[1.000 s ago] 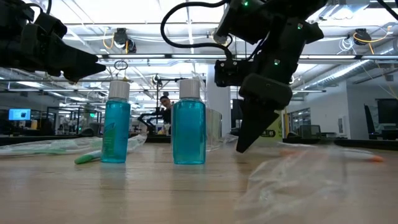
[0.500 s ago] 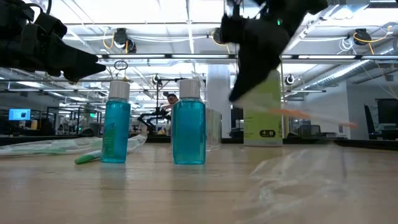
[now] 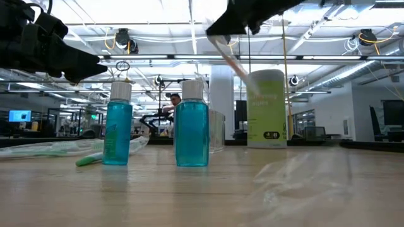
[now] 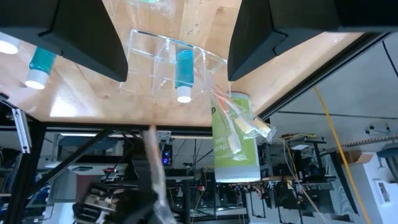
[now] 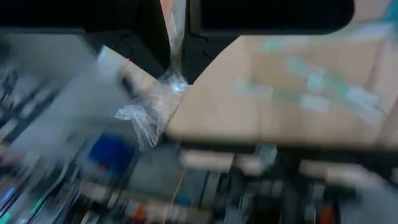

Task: Pick & Place toothbrushing station
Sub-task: Put the orange toothbrush with the other orange toothbrushes in the transparent organizer

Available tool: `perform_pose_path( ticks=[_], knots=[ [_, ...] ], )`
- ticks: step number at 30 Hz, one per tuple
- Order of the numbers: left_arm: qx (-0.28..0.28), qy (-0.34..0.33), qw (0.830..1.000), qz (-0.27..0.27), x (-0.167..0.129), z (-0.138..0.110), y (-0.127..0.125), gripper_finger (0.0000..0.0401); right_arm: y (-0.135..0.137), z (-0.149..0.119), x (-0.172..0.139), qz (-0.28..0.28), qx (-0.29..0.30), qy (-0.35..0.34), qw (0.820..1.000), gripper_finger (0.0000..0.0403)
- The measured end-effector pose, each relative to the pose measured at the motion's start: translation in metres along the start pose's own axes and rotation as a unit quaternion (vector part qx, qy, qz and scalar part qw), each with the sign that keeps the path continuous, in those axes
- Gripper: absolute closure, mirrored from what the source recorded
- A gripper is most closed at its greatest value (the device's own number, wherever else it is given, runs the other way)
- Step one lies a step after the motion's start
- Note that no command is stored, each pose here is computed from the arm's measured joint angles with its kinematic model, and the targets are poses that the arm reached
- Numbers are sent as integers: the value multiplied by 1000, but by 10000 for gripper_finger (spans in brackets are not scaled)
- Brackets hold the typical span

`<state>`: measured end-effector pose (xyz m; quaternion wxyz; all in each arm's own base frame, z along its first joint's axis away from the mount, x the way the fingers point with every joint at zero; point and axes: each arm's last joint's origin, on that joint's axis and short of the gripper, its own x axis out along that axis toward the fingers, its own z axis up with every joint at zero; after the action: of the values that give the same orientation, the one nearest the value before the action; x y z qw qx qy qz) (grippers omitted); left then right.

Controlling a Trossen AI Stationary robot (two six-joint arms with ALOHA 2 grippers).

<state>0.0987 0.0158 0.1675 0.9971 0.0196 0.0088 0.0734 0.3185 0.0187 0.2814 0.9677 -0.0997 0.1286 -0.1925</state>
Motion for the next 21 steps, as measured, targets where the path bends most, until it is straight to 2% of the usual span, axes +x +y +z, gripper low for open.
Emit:
perform_pose_path(
  ticks=[5,11,15,21],
  knots=[
    [0,0,1000,0,0,0,0,116,-27,-11,5,-23,26,-141,989,384],
    [0,0,1000,0,0,0,0,116,-59,-34,12,-30,76,-232,969,384],
    [0,0,1000,0,0,0,0,116,-66,-48,25,-10,107,-227,968,385],
    [0,0,1000,0,0,0,0,116,-62,-65,38,-2,103,-202,974,386]
  ],
)
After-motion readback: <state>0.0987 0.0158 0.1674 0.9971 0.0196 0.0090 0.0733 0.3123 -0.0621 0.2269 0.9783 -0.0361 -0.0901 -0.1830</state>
